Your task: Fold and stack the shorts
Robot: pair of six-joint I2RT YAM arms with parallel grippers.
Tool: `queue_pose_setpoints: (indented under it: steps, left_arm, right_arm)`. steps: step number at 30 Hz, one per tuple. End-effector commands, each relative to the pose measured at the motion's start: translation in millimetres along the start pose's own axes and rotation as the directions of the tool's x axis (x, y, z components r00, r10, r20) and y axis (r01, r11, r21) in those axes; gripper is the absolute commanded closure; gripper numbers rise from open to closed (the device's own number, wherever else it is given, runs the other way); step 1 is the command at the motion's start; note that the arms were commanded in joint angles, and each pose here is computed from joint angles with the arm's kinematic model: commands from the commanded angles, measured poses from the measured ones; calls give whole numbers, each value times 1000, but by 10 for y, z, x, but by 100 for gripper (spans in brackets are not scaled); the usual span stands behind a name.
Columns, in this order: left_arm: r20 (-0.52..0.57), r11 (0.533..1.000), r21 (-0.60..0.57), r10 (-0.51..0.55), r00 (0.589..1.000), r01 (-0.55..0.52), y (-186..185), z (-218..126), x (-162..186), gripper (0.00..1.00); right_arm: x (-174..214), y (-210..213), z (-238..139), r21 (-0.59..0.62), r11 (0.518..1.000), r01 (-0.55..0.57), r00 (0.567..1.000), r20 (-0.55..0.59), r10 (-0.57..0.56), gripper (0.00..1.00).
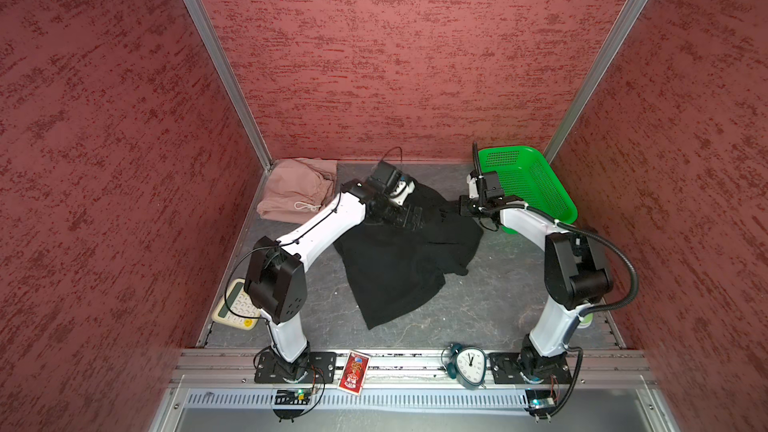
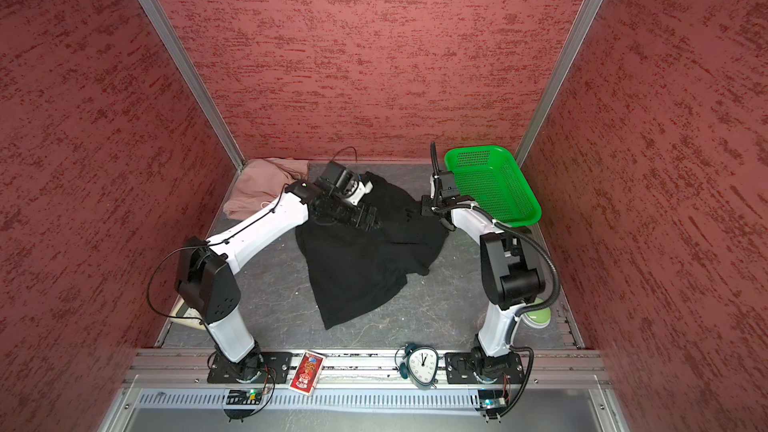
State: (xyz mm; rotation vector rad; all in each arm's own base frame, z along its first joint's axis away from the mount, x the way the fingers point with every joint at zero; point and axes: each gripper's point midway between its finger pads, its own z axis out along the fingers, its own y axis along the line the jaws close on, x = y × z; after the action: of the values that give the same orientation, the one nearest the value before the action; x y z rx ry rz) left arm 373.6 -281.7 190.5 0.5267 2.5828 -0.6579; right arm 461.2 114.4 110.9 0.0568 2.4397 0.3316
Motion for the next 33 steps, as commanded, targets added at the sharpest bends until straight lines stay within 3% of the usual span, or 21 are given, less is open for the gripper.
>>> queue_pose_setpoints:
  steps: [1, 6, 12, 16, 20, 26, 27, 28, 29, 30, 33]
  left_arm:
    - [22, 984, -156, 93, 995, -89, 683, 269, -330, 1]
    - [123, 971, -205, 148, 981, -121, 1354, 664, -1070, 1]
    - [188, 983, -101, 170, 967, -153, 1674, 1127, -1493, 6]
    - [206, 984, -54, 178, 962, -170, 1675, 1344, -1492, 6]
    - [143, 977, -78, 206, 968, -197, 1666, 1577, -1306, 6]
    - [64, 955, -95, 286, 956, -279, 1503, 1772, -1106, 22]
    - [61, 953, -100, 292, 955, -285, 1499, 1780, -1101, 30]
    - [61, 952, -113, 293, 954, -285, 1518, 1784, -1108, 45]
    - [59, 950, -132, 292, 955, -282, 1550, 1782, -1116, 76]
    - [59, 948, -163, 287, 956, -275, 1610, 1778, -1132, 97]
    - [40, 938, -209, 289, 956, -275, 1748, 1757, -1117, 100]
  right_arm:
    - [43, 18, -396, -2, 1000, -13, 999, 38, 13, 40]
    - [436, 132, -817, -82, 995, -63, 997, 37, 66, 39]
    - [917, 204, -1053, -147, 983, -113, 993, 5, 115, 40]
    - [1088, 208, -1106, -162, 979, -127, 992, -10, 127, 41]
    - [1170, 278, -1114, -194, 973, -126, 992, -20, 124, 41]
    - [1148, 353, -1060, -218, 968, -121, 993, -19, 120, 41]
    - [1143, 370, -1047, -222, 967, -124, 992, -22, 122, 41]
    - [1142, 380, -1035, -222, 967, -126, 992, -25, 124, 41]
    - [1146, 386, -1030, -222, 967, -129, 992, -29, 126, 42]
    - [1139, 397, -1030, -222, 966, -131, 991, -29, 127, 42]
    - [1152, 420, -1041, -223, 965, -134, 991, -37, 129, 42]
